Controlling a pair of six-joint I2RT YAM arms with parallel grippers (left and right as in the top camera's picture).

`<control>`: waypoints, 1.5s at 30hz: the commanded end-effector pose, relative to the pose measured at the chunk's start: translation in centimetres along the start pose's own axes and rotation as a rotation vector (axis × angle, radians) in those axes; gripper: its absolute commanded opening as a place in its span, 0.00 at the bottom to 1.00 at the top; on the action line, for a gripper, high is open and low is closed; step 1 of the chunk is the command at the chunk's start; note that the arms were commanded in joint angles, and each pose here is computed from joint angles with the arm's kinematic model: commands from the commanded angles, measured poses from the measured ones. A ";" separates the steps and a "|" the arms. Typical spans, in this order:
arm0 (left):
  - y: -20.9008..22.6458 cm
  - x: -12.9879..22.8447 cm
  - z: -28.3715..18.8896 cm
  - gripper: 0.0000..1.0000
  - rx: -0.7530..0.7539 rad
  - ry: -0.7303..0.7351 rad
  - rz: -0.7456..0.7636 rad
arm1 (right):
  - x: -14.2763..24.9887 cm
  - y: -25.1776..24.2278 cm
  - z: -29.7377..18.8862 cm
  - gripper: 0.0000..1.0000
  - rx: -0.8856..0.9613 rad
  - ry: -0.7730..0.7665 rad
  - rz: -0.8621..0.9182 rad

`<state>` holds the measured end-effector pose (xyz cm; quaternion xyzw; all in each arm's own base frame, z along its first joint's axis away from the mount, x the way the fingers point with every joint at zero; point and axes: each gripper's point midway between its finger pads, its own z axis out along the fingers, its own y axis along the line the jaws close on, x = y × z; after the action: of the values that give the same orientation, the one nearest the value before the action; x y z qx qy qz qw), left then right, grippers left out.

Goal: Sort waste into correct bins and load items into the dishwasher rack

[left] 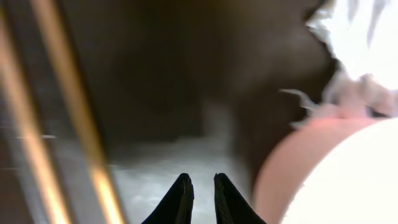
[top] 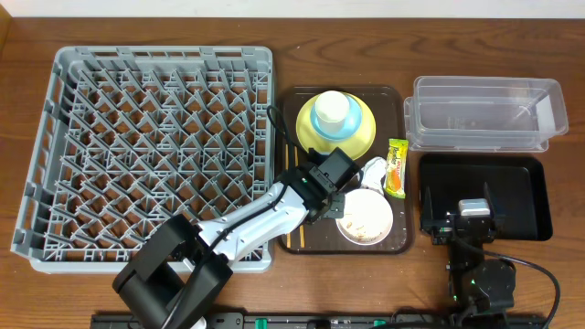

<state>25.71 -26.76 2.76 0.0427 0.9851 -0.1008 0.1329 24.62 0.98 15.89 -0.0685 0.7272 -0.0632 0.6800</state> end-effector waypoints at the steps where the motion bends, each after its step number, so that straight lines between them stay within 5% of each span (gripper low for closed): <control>1: 2.8 -1.5 -0.3 0.17 -0.150 -0.103 0.022 | 0.2 0.0 0.0 0.99 0.000 0.005 -0.011; 15: 5.7 -2.5 -0.9 0.17 -0.302 -0.185 -0.043 | 0.2 0.0 0.0 0.99 0.000 0.005 -0.011; 45: 5.7 -0.8 3.6 0.17 -0.304 -0.103 -0.074 | 0.2 0.0 0.0 0.99 0.000 0.005 -0.011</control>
<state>28.95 -22.35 0.05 -0.0218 0.9765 0.0362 0.2112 24.62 0.98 15.89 -0.0685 0.7272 -0.0632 0.6800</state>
